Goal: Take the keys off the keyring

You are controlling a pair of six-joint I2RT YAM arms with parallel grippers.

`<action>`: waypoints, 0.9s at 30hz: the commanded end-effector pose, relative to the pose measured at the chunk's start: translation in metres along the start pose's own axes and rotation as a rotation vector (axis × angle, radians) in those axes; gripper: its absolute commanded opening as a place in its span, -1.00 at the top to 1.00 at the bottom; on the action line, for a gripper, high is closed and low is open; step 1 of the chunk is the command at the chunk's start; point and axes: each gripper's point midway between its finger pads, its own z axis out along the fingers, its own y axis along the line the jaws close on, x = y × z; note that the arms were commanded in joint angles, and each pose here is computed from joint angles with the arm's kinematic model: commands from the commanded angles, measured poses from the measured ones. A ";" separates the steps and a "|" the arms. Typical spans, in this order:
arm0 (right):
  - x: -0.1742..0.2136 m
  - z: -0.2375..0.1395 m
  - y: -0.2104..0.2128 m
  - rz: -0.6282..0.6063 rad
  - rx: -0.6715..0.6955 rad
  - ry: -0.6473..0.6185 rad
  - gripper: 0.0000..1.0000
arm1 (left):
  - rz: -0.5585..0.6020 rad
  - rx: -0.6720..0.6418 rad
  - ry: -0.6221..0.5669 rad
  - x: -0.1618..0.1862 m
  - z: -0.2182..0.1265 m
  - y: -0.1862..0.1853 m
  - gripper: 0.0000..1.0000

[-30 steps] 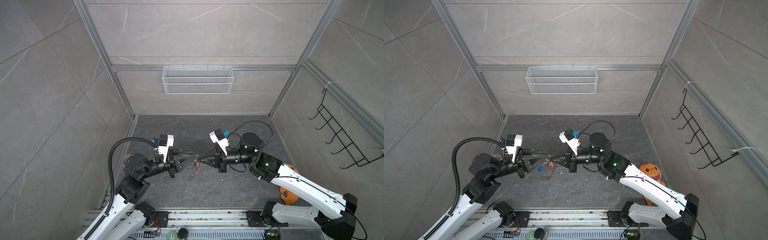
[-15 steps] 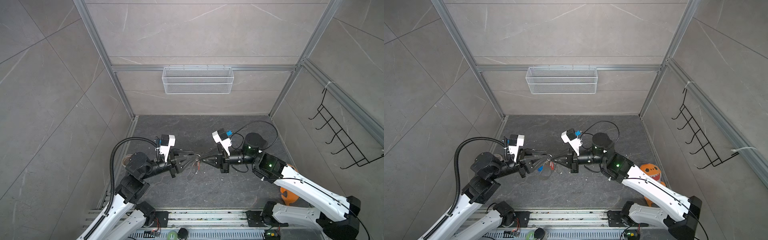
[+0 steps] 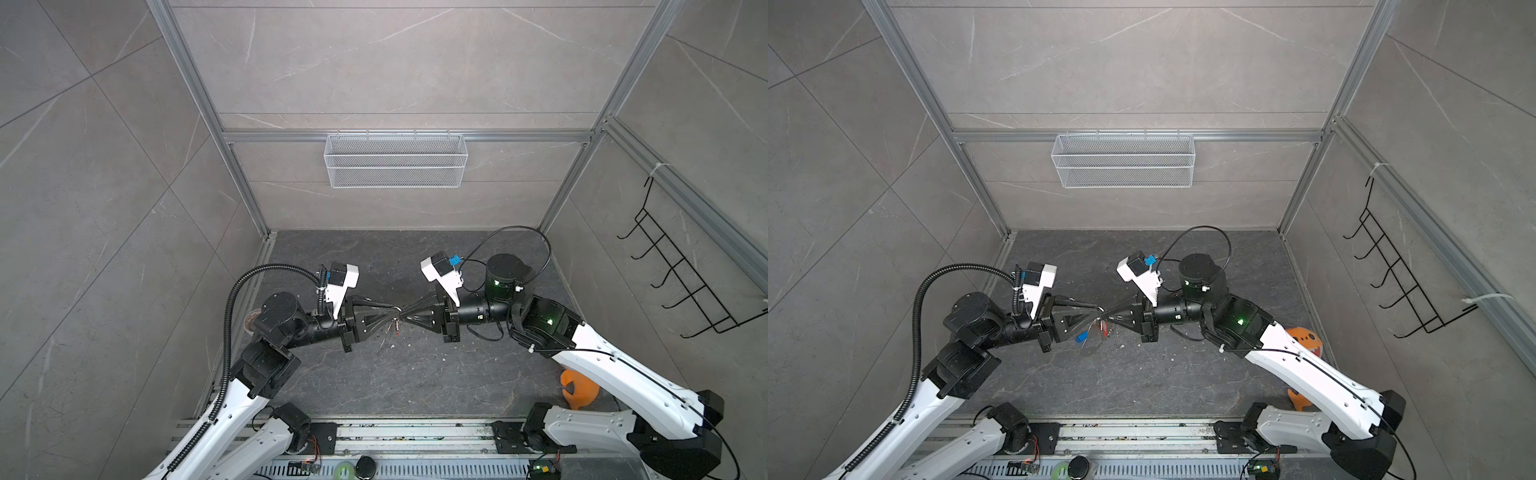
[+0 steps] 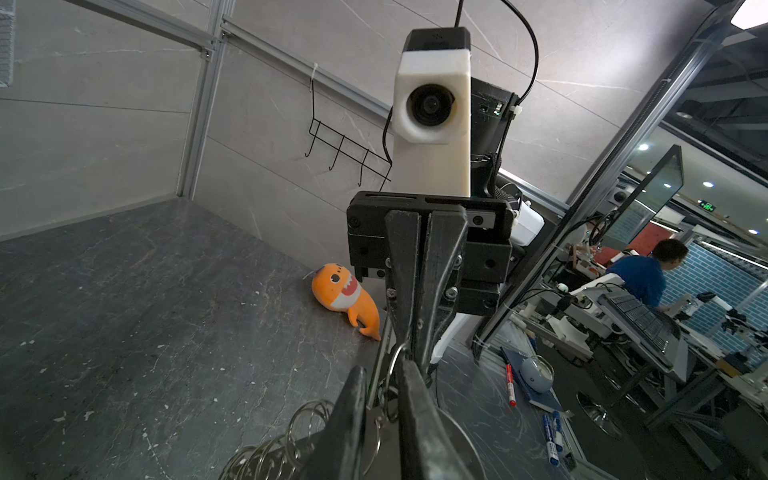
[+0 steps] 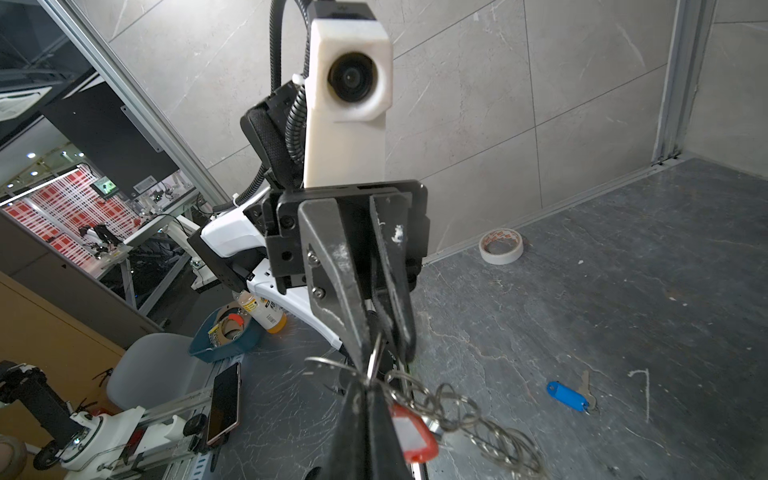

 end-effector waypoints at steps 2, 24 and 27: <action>0.007 -0.003 0.003 -0.014 0.012 0.096 1.00 | 0.018 0.042 0.057 0.001 -0.004 -0.016 0.82; -0.033 -0.010 -0.012 -0.053 0.104 -0.206 0.17 | 0.155 0.002 -0.293 -0.033 -0.023 -0.014 1.00; -0.035 -0.002 -0.010 -0.034 0.055 -0.227 0.21 | 0.155 0.005 -0.316 -0.036 -0.023 -0.014 1.00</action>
